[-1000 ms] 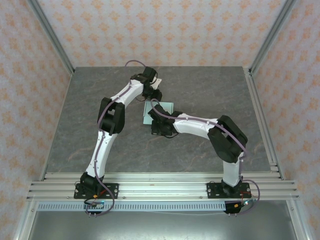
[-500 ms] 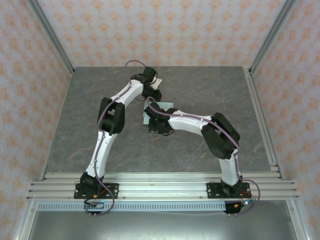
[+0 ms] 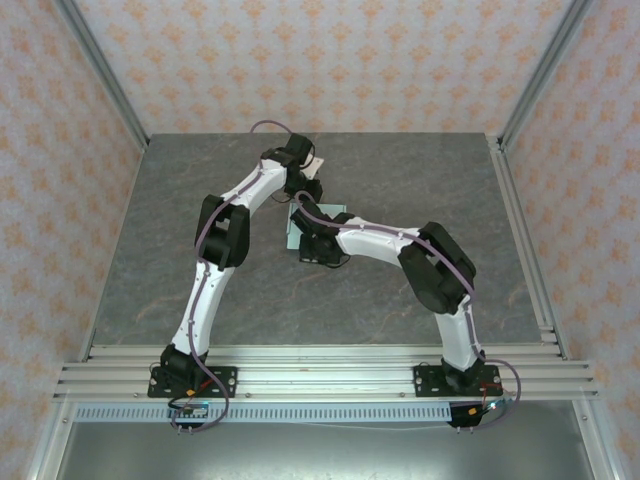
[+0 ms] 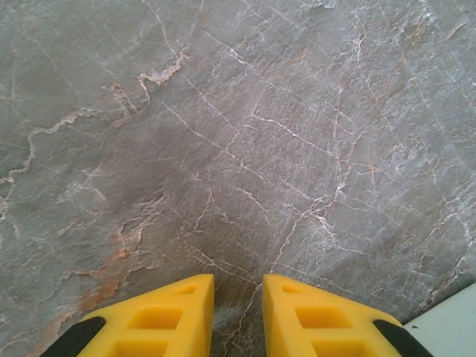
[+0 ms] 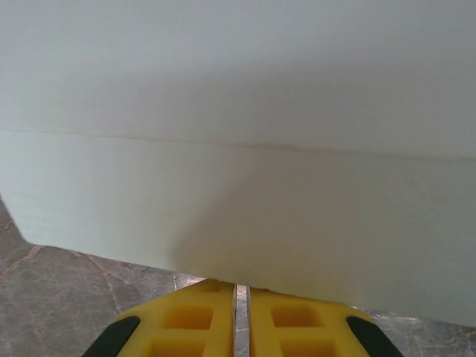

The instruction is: Fold the paper box

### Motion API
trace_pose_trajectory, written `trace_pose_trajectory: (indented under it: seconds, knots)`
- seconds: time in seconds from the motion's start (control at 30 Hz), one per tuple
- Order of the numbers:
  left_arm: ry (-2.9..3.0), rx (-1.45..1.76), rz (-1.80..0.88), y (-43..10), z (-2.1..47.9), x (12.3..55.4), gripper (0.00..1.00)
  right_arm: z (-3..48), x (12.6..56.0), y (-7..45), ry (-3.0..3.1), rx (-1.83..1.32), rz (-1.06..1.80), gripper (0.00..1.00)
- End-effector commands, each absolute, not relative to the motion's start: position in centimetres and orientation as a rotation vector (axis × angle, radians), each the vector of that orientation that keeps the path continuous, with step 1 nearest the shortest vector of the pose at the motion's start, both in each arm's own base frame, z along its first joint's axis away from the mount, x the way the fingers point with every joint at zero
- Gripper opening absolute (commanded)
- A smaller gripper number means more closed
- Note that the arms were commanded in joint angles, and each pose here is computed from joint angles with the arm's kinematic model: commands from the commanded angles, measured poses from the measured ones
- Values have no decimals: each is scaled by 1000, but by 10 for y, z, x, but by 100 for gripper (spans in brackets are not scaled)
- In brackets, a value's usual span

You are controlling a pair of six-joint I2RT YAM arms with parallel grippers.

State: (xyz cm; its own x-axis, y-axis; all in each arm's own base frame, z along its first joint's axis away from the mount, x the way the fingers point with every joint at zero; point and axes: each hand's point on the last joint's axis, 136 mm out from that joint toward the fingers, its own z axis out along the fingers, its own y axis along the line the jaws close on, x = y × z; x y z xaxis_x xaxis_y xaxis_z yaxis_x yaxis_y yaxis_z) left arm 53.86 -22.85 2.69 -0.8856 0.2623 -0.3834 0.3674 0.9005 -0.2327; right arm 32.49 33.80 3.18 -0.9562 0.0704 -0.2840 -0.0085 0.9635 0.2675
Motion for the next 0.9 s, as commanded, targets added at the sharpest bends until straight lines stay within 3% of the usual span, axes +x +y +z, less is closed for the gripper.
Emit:
trace_pose_trajectory:
  seconds: [0.0, 0.87]
  knots:
    - [2814, 504, -456, -231, 3, 517, 23, 31, 332, 332, 2816, 44, 335, 13]
    - [2849, 521, -492, -236, -12, 504, 9, 21, 361, 330, 2808, 59, 293, 12]
